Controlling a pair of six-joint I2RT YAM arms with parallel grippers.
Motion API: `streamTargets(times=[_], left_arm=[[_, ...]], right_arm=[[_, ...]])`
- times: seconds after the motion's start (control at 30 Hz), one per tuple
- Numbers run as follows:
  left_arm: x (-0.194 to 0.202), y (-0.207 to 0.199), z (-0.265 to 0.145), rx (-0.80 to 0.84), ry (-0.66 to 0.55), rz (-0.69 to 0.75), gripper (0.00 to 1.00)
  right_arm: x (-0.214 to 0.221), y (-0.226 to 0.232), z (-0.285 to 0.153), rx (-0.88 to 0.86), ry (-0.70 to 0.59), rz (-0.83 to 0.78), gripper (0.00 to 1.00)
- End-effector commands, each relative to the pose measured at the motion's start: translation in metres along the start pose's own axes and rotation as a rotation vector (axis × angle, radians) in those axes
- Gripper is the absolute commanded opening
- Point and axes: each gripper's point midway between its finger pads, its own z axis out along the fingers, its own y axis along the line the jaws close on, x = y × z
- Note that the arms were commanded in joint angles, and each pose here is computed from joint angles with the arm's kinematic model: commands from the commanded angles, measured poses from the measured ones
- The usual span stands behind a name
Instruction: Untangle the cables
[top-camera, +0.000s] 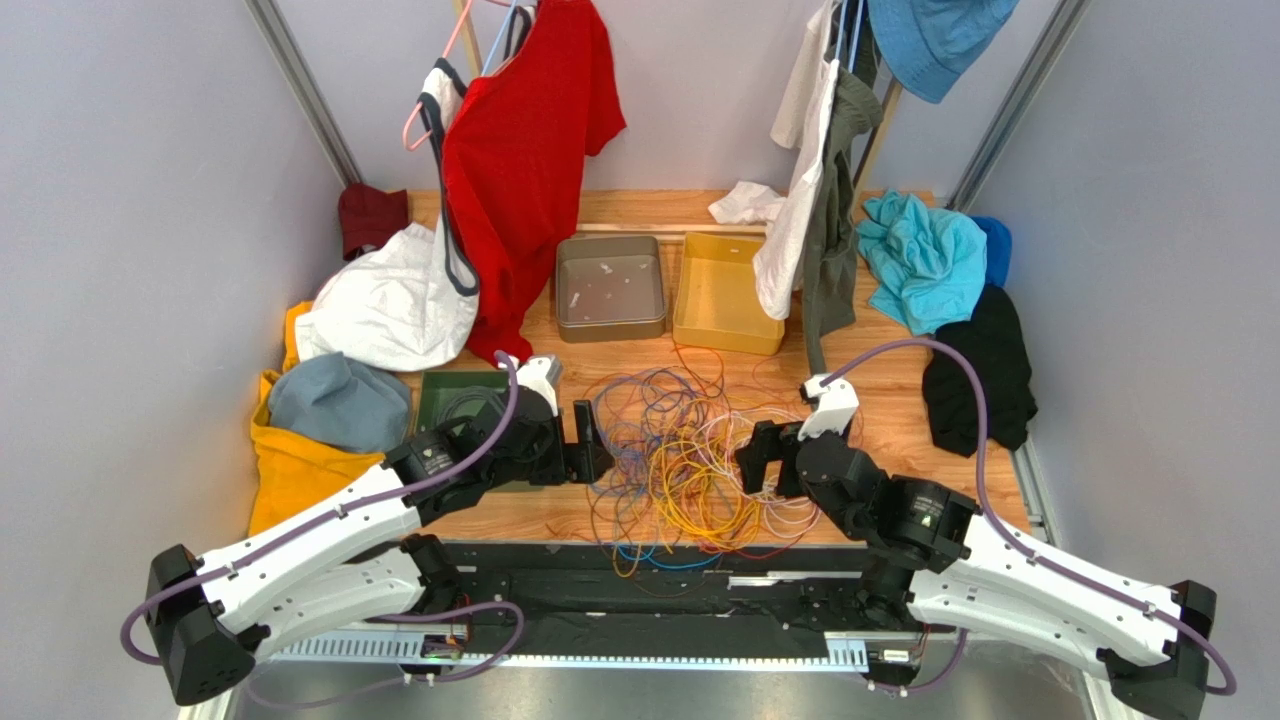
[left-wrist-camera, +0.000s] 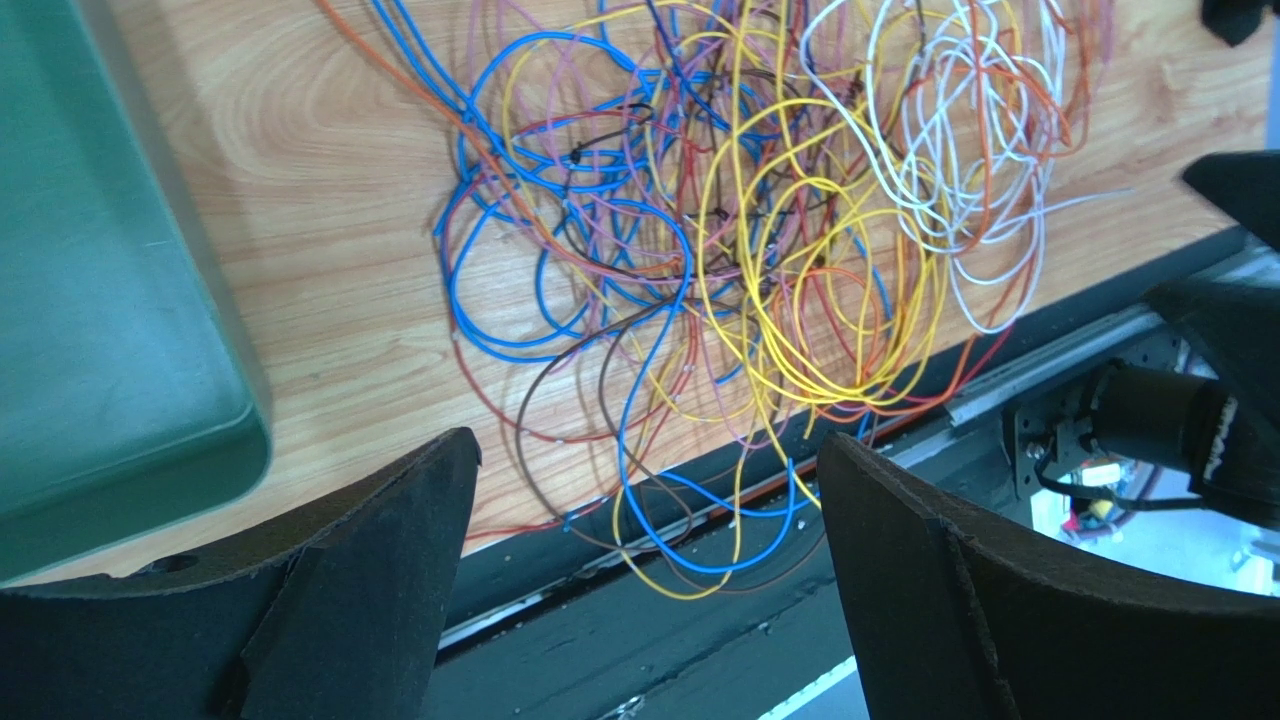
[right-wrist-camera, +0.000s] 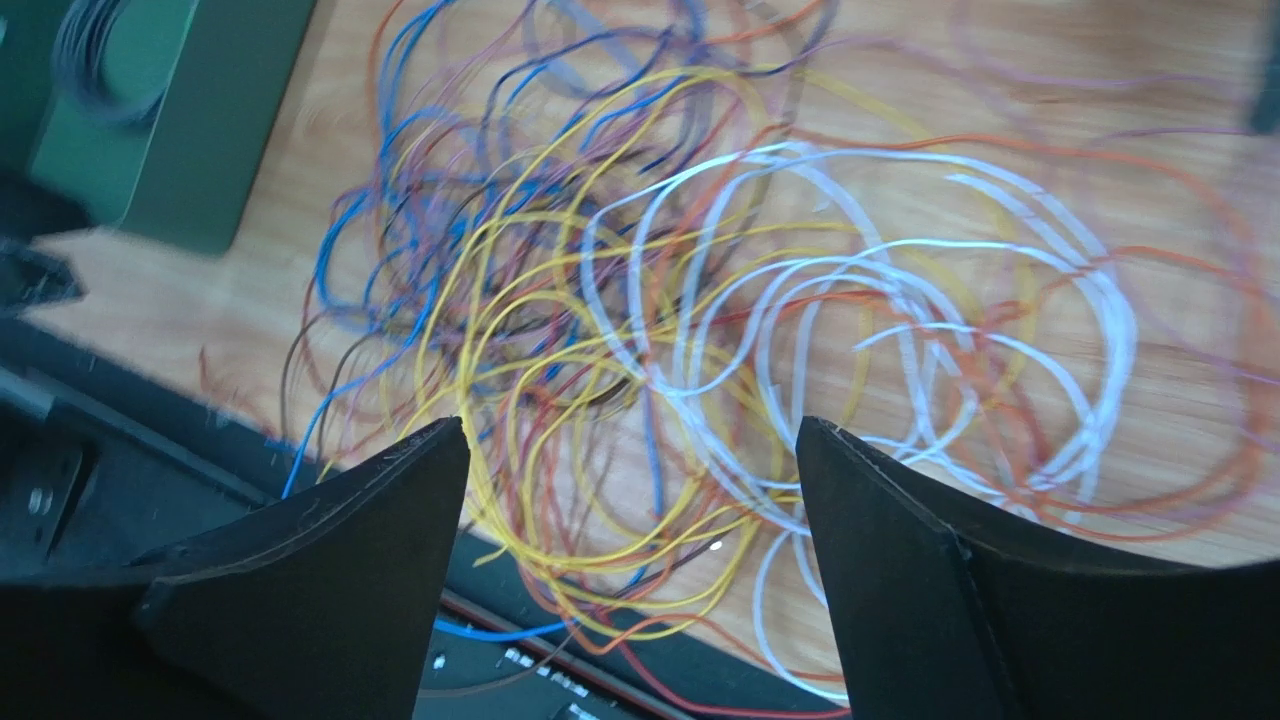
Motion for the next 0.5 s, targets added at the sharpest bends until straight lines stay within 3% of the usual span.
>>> streamTargets(times=[0.0,0.17,0.47], left_arm=[[-0.004,-0.016,-0.002,0.108,-0.044,0.0,0.93],[-0.003,-0.008,-0.003,0.094,-0.075,-0.025,0.91],[-0.002,-0.004,-0.012,0.109,-0.094,-0.023,0.9]], right_arm=[[0.02,0.06,-0.002,-0.243,0.079,-0.098,0.84],[0.059,0.087,0.008,-0.227,0.153,-0.27,0.79],[0.09,0.108,0.036,-0.211,0.181,-0.304,0.64]])
